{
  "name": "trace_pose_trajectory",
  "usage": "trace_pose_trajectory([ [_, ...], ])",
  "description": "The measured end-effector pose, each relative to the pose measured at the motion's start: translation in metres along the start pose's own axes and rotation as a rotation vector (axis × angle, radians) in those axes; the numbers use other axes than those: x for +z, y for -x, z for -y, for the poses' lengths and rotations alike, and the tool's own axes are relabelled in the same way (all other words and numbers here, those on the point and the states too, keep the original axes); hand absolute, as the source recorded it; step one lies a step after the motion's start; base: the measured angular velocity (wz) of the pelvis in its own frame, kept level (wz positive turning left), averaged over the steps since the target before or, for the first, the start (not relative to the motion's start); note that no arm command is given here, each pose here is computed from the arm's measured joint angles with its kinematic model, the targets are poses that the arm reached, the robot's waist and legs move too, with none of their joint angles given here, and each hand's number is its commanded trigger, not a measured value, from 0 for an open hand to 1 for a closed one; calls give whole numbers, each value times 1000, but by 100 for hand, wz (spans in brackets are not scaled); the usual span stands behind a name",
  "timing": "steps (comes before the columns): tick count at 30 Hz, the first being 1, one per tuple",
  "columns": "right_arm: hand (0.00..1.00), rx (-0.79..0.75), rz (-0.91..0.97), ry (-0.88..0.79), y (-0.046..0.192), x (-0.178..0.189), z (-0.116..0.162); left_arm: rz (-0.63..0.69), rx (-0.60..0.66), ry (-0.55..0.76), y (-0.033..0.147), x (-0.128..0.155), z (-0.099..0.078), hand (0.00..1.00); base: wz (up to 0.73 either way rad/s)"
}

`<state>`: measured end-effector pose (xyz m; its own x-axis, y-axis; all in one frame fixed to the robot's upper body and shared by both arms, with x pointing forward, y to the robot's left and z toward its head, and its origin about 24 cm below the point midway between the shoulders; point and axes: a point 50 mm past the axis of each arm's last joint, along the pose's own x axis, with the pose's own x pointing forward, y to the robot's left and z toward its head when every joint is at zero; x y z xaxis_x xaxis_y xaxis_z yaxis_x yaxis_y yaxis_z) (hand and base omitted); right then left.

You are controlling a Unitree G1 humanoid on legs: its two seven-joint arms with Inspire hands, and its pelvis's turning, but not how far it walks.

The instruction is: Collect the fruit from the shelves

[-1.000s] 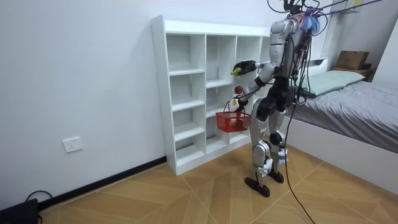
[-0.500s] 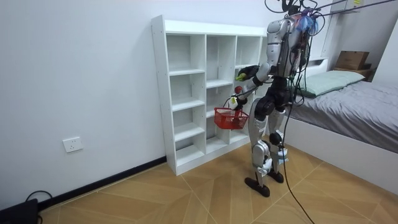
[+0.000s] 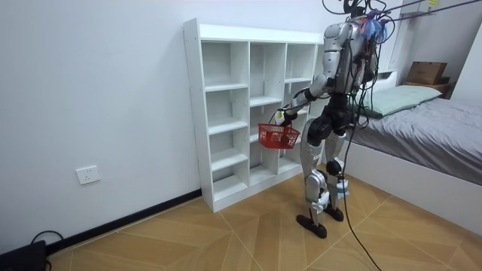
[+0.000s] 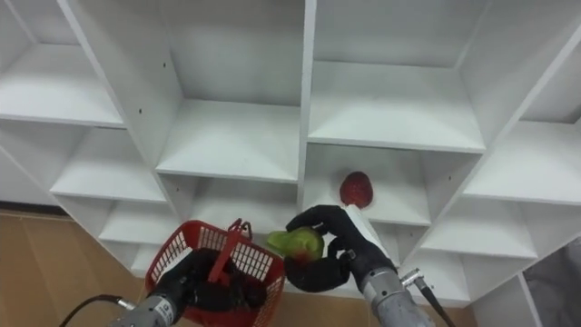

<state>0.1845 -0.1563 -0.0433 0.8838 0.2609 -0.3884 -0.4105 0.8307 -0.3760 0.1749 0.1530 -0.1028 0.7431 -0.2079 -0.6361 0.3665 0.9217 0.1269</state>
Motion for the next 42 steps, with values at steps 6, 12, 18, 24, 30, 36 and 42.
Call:
trace_pose_trajectory([
  [6, 100, 8, -14, -1, 0, -3, -2, -2, -4, -12, 0, -1, -1, 100, 1],
  [12, 100, 24, -70, 40, -3, -15, -3, -5, -10, -33, 1, -1, -2, 100, 1],
  [18, 100, 8, -114, 93, -12, -23, -3, -1, -35, -53, 2, -1, -6, 100, 0],
  [24, 100, 4, -110, 109, -20, -21, -3, 41, -73, -60, 1, 9, -4, 100, 0],
  [30, 100, 13, -126, 111, -22, -24, -3, 84, -91, -65, 1, 16, -1, 100, 0],
  [36, 100, 35, -138, 123, -25, -26, -6, 94, -127, -85, 0, 18, 5, 100, 4],
  [42, 100, 61, -134, 131, -27, -25, -9, 96, -160, -90, 0, 18, 8, 100, 1],
])
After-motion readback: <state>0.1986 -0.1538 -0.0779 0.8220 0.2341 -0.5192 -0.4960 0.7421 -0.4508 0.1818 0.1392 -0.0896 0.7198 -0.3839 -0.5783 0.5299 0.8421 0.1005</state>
